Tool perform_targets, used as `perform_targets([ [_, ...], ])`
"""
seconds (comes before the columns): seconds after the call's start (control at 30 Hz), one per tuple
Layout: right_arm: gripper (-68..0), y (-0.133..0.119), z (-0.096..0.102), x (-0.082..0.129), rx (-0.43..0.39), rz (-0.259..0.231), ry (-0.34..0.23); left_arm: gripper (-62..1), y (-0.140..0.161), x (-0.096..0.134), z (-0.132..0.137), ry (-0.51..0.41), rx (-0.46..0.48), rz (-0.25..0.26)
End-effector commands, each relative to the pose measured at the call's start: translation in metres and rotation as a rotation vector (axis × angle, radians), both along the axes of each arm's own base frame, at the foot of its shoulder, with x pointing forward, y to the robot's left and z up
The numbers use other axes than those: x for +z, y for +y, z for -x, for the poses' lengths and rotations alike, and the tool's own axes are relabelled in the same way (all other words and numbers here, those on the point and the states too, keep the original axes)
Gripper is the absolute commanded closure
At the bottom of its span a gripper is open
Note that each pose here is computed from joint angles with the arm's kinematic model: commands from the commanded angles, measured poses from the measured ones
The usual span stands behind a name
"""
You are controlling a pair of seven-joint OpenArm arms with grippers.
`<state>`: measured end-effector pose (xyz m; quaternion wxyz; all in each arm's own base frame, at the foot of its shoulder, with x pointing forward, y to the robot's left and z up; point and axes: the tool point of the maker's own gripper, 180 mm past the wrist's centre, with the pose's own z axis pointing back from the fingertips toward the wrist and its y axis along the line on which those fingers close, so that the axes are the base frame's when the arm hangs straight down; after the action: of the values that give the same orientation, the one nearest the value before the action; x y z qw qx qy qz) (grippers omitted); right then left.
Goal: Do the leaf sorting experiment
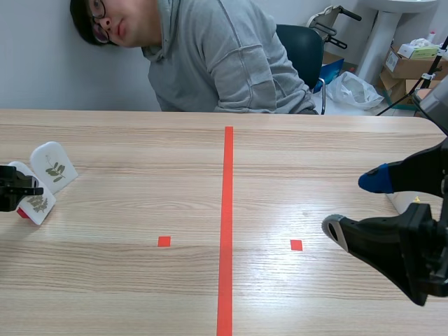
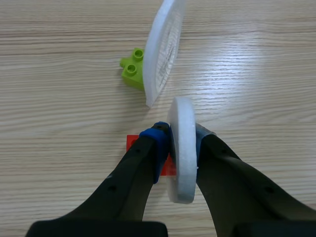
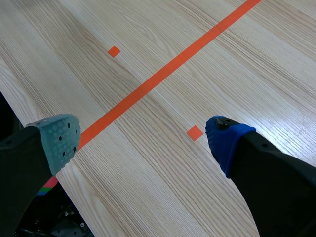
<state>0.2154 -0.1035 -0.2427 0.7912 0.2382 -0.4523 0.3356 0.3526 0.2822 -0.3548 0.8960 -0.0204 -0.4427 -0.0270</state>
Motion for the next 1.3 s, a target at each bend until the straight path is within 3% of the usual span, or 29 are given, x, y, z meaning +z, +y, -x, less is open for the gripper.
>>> perform_targets([
  [0.0, -51.9, 0.001, -0.003, 0.006, 0.001, -0.021, -0.022, -5.5, 0.004, 0.010, -0.008, -0.032, 0.008, -0.016],
  [0.33, -51.9, 0.001, -0.003, 0.006, 0.001, -0.021, -0.022, -7.0, 0.004, 0.006, -0.007, -0.026, 0.001, -0.044],
  [0.53, -51.9, 0.001, -0.003, 0.006, 0.001, -0.021, -0.022, -28.2, 0.004, 0.007, -0.007, -0.031, 0.000, -0.046],
  [0.7, -51.9, 0.001, -0.003, 0.006, 0.001, -0.021, -0.022, -38.1, 0.004, 0.007, -0.008, -0.033, 0.000, -0.046],
  [0.83, -51.9, 0.001, -0.003, 0.006, 0.001, -0.021, -0.022, -55.3, 0.004, 0.007, -0.007, -0.033, 0.000, -0.046],
  [0.9, -51.9, 0.001, -0.003, 0.006, 0.001, -0.021, -0.022, -60.5, 0.004, 0.007, -0.007, -0.032, -0.002, -0.045],
  [1.03, -51.9, 0.001, -0.003, 0.006, 0.001, -0.021, -0.022, -61.3, 0.002, 0.009, -0.008, -0.037, -0.005, -0.029],
  [1.13, -51.9, 0.001, -0.003, 0.006, 0.001, -0.020, -0.021, -61.3, -0.007, 0.017, -0.008, -0.053, -0.065, 0.008],
  [1.27, -51.9, 0.000, -0.003, 0.006, 0.001, -0.018, -0.019, -61.3, -0.021, 0.052, -0.005, -0.127, -0.165, 0.025],
])
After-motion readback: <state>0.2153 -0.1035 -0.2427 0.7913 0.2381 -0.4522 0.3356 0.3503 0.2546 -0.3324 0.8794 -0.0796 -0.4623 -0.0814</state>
